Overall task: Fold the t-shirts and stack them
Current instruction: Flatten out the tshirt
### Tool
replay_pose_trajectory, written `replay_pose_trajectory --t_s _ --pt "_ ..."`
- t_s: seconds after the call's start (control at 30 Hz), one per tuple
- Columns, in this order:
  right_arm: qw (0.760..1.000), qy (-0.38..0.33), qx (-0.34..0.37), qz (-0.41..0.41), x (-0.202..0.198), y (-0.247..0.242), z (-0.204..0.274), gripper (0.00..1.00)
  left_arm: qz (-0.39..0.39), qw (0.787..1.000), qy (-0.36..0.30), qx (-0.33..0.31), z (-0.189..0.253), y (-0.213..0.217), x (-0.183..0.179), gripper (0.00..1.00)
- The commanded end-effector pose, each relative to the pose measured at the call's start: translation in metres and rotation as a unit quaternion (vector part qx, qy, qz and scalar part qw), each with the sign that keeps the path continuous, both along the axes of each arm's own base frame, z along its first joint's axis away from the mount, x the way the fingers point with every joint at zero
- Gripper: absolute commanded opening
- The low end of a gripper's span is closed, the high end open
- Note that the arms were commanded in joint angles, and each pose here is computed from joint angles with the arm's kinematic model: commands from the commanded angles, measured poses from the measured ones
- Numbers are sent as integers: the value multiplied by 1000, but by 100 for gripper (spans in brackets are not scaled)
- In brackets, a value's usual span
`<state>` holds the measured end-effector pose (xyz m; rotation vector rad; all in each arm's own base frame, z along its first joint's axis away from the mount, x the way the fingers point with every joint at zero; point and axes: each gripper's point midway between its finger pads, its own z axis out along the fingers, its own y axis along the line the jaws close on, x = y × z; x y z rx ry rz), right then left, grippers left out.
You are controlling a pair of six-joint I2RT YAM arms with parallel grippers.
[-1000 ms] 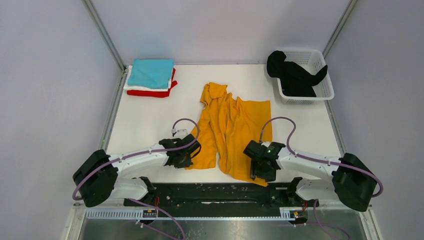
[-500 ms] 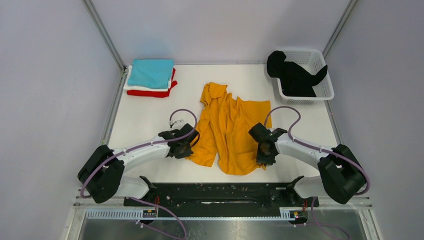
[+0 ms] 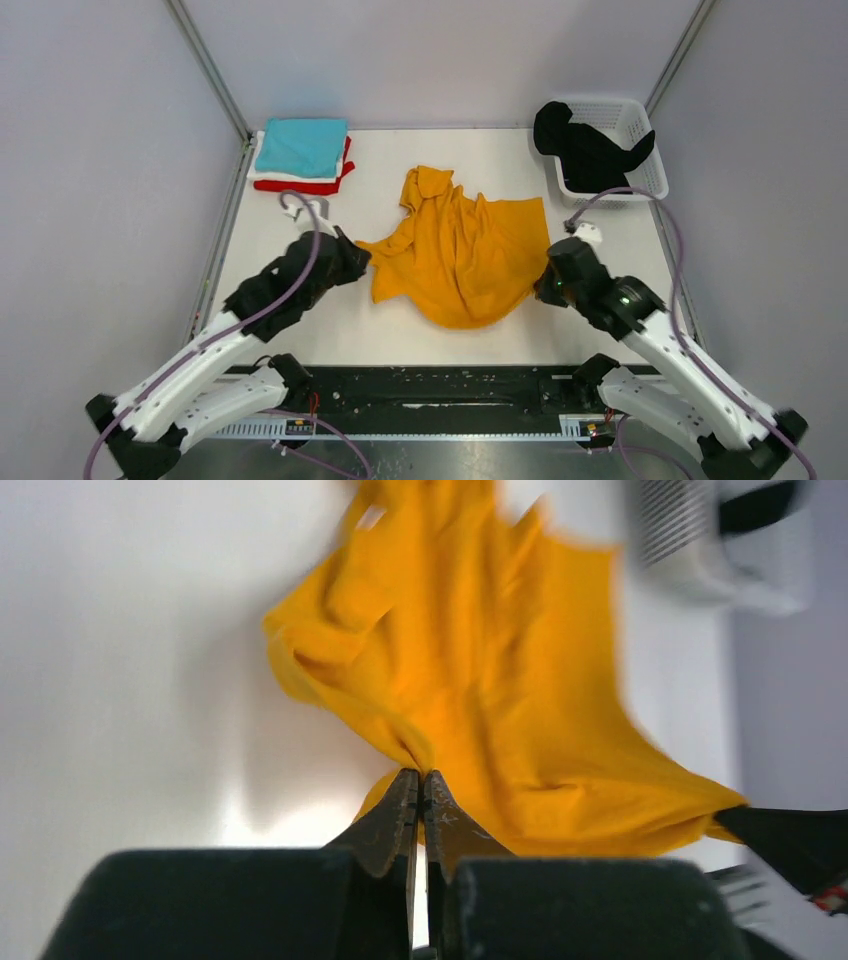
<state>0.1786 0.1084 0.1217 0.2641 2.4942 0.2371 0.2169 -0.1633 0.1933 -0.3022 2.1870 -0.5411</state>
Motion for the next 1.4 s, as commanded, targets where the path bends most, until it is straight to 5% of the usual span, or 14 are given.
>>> replay_pose_trajectory --t_s 0.0,0.33,0.57,0.73,0.83,1.07,1.27,1.37 --pt "986 -159 0 -52 17 -35 107 0 14 982 -169 -84 133 9 12 0" --pt "919 -378 114 0 -14 -50 303 0 -25 893 -405 -194 364 58 -52 0" --pt "853 -472 198 98 -69 -45 397 0 -121 818 -521 -212 461 71 -118 0" --pt "834 -503 201 104 -80 -53 418 0 -160 790 -555 -206 498 74 -144 0" --pt "834 -507 193 101 -77 -54 420 0 -135 793 -561 -195 502 80 -136 0" --pt "873 -475 109 4 -22 -66 385 0 1 848 -516 -120 463 83 -56 0" --pt "910 -390 -68 -125 63 -75 295 0 181 898 -401 7 354 88 45 0" --pt "924 -342 -115 -126 102 -56 241 0 197 921 -333 38 286 83 91 0"
